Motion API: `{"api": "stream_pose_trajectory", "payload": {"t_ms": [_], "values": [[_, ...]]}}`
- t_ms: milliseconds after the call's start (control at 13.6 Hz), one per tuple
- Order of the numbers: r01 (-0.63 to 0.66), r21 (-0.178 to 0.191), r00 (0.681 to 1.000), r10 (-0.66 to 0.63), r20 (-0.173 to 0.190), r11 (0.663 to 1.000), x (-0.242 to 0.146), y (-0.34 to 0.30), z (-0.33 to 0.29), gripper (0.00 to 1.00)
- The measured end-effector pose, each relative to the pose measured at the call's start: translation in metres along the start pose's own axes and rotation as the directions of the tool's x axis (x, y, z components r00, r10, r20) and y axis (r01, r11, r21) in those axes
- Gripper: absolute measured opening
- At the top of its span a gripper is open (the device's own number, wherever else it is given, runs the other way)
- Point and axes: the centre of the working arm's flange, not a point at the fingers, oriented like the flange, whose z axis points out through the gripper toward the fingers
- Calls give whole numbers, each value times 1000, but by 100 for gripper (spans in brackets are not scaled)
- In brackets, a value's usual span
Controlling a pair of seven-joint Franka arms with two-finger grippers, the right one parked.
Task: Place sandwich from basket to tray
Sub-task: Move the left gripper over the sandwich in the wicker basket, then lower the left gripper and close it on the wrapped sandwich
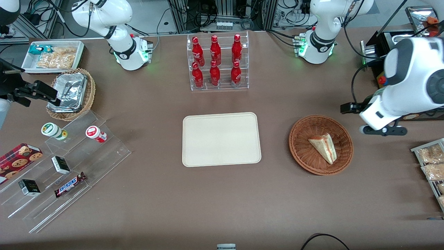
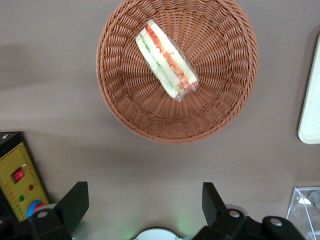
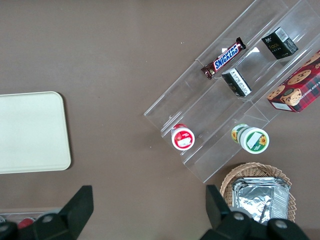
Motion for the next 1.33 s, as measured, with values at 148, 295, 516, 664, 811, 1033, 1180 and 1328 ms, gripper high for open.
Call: {"api": "stream_pose_trajectory", "payload": {"t_ms": [148, 295, 516, 664, 811, 1033, 1180, 1328], "values": [[15, 0, 1000, -15, -25, 1000, 4, 6, 27, 100], [38, -3, 998, -38, -57, 999, 6, 11, 52, 100], [133, -22, 984, -134, -119, 991, 8, 13, 83, 100], [228, -55, 956, -234, -179, 972, 9, 15, 104, 100], [365, -100, 904, -378, -201, 926, 9, 21, 124, 100], [496, -150, 832, -517, -202, 855, 18, 29, 142, 100], [557, -175, 789, -583, -196, 812, 23, 30, 151, 100], [604, -191, 752, -633, -186, 774, 29, 30, 157, 100]]}}
